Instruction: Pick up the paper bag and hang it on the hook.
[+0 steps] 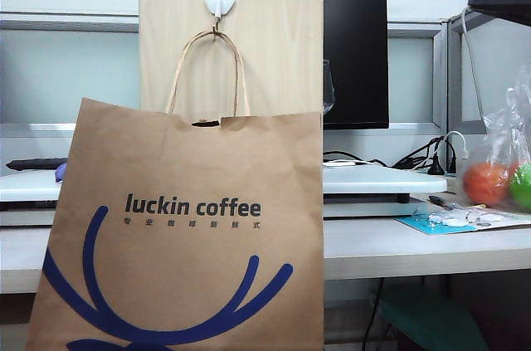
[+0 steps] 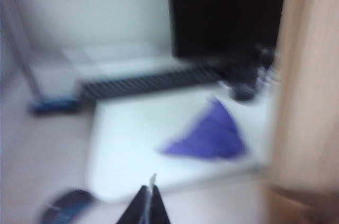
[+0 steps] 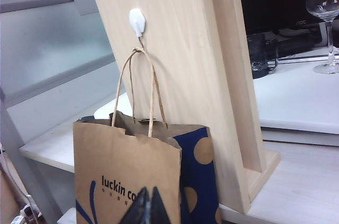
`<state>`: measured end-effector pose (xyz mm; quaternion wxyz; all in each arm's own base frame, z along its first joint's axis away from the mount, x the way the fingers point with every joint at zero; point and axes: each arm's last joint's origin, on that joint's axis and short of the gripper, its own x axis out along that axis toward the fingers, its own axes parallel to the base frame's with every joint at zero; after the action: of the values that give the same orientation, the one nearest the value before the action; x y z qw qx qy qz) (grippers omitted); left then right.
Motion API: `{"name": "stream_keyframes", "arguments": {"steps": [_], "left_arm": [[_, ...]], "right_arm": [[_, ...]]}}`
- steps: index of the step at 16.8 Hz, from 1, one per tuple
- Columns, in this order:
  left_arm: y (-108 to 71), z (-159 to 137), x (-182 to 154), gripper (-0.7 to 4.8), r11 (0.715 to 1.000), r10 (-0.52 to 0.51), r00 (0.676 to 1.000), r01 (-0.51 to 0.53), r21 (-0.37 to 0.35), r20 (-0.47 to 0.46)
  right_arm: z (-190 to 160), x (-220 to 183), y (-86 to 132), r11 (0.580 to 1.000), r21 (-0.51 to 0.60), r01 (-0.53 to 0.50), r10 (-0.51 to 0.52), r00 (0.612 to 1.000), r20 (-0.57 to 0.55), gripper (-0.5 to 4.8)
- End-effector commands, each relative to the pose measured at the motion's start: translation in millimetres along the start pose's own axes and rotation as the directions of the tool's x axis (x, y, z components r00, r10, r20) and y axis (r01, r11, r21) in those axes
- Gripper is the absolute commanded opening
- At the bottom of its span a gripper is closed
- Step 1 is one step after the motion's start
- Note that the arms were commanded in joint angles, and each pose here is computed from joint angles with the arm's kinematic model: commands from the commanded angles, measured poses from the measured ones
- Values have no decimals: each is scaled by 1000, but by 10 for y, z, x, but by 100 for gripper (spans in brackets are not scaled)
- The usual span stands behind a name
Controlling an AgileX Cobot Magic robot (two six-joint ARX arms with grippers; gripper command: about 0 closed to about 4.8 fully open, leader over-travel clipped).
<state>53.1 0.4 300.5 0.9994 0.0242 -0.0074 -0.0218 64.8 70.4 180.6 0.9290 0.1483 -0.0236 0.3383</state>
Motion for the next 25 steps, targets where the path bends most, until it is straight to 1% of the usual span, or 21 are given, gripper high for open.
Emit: {"name": "stream_keyframes", "arguments": {"steps": [1,4,5,7,9,10,12,14,18,23,25], "left_arm": [[17,-229,109,-5,1000,11,995,-12,10,95],[23,-522,252,-5,999,-1,995,6,-49,97],[17,-706,333,-5,996,-19,994,28,-82,109],[-3,-898,394,-5,994,-53,994,62,-94,97],[-9,-1077,431,-5,993,-53,996,60,-106,70],[-11,-1140,431,-5,993,-50,996,57,-107,71],[-17,-1242,416,-5,993,-47,993,59,-107,104],[-18,-1267,417,-5,991,-48,996,56,-119,77],[-43,-1264,420,-5,991,-28,997,38,-125,78],[-70,-1265,421,-5,990,-38,996,48,-132,77],[-69,-1266,421,-5,988,-33,997,44,-147,76]], "right_arm": [[-16,2,-3,1000,-3,0,0,1000,0,0],[-17,1,-2,1000,-3,-1,1,1000,-1,0],[-19,1,-4,1000,-4,0,0,1000,-3,0],[-28,1,-6,1000,-6,2,-2,1000,-12,0],[-35,1,-7,1000,-7,3,-3,1000,-19,0],[-37,1,-8,1000,-8,4,-4,1000,-21,0],[-36,1,-8,1000,-8,4,-4,1000,-21,0],[-37,1,-7,1000,-8,2,-2,1000,-22,0],[-36,1,-8,1000,-8,4,-5,1000,-21,0],[-37,1,-8,1000,-8,5,-5,1000,-21,0],[-36,1,-8,1000,-8,4,-5,1000,-21,0]]}}
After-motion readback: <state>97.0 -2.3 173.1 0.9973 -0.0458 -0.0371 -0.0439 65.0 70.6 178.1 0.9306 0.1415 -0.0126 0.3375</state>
